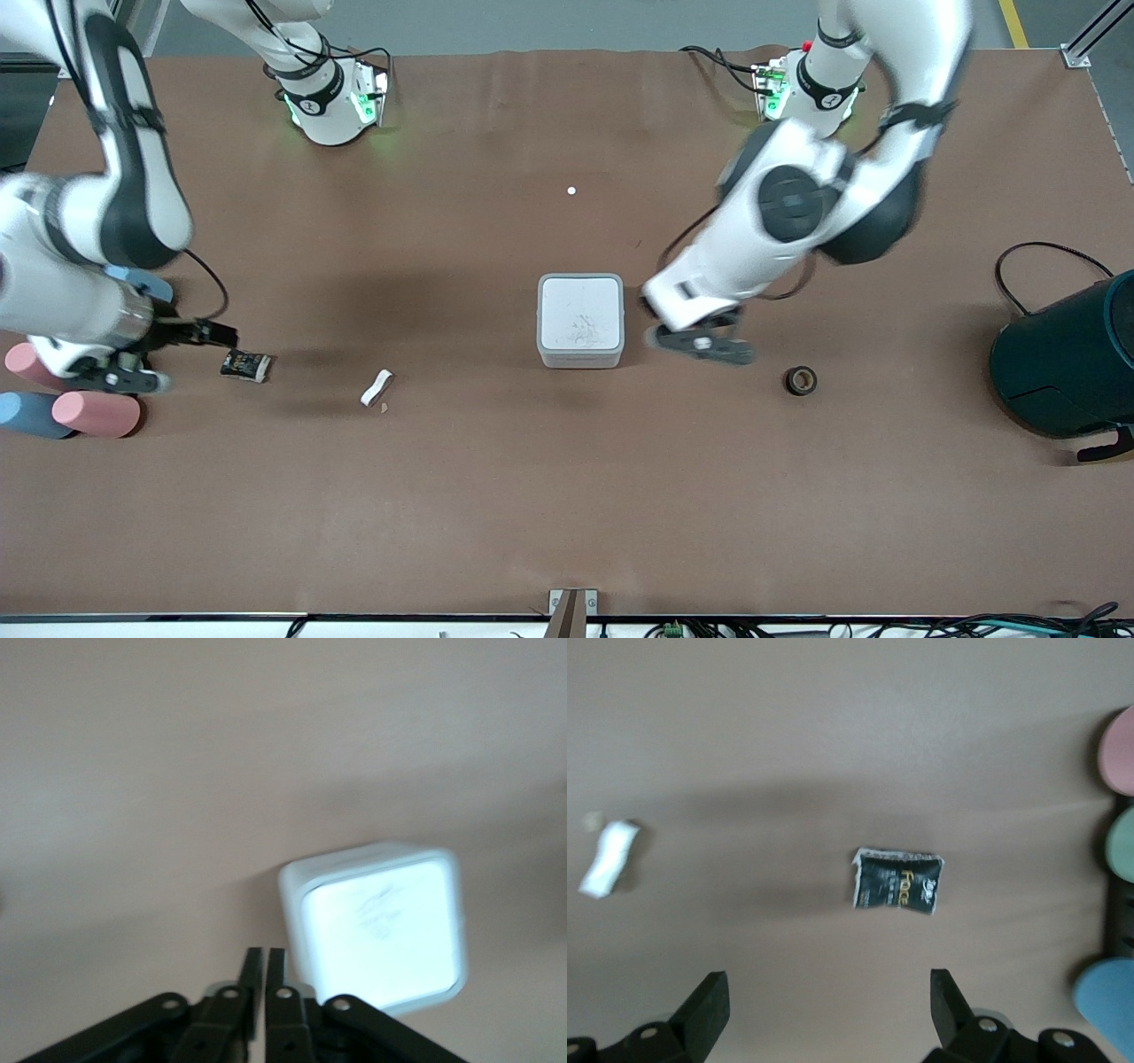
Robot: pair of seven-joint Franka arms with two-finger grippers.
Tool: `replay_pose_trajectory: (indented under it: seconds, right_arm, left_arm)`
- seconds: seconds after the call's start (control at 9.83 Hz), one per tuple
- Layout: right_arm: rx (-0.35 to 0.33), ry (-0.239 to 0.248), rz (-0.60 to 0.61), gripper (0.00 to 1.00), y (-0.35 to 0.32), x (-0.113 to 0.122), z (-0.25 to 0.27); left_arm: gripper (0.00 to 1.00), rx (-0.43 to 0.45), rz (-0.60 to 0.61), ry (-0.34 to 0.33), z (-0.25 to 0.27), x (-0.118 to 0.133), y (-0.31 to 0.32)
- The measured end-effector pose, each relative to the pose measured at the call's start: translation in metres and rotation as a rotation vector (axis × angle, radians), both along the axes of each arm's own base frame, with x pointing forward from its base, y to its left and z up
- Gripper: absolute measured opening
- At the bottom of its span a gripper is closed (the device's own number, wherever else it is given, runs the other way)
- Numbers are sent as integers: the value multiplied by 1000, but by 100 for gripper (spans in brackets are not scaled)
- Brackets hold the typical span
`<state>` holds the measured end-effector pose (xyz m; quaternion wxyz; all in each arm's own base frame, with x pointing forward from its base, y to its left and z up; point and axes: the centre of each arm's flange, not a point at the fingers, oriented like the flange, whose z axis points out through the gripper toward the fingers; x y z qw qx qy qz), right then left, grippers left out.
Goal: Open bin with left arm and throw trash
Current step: 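Flip open the bin lid with the left gripper while the right gripper grasps the pack, then drop the black pack into the bin while the left gripper grasps the tape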
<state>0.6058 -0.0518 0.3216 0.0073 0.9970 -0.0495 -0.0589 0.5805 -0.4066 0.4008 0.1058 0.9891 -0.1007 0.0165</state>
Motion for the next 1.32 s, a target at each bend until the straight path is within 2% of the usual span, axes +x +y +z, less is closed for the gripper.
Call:
replay_pose_trajectory:
  seconds: [0.2, 0.41, 0.81, 0.92, 1.02, 1.12, 1.22, 1.32]
  right_arm:
    - [0, 21, -48, 100, -28, -20, -47]
    - [-6, -3, -65, 100, -39, -23, -77]
    - [-13, -16, -58, 100, -37, -23, -138]
    - [-13, -15, -57, 100, -37, -23, -145]
    - [-13, -14, -56, 97, -36, -23, -148]
    - [-13, -15, -56, 90, -36, -23, -148]
    - [-13, -16, -55, 87, -36, -22, -147]
    - [-13, -14, -54, 71, -35, -21, -145]
  left_arm:
    - [1, -37, 28, -11, -52, -12, -47]
    - [1, -39, 62, 19, -101, -28, -77]
    - [1, -34, 87, 34, -106, -26, -78]
    - [1, -1, 87, 62, -101, -24, -72]
    - [1, 85, 81, 89, -85, -14, -49]
    - [1, 171, 68, 78, -58, 2, -12]
    - [3, 218, 50, 65, -32, 22, 33]
    - [7, 237, 28, 64, -21, 44, 80]
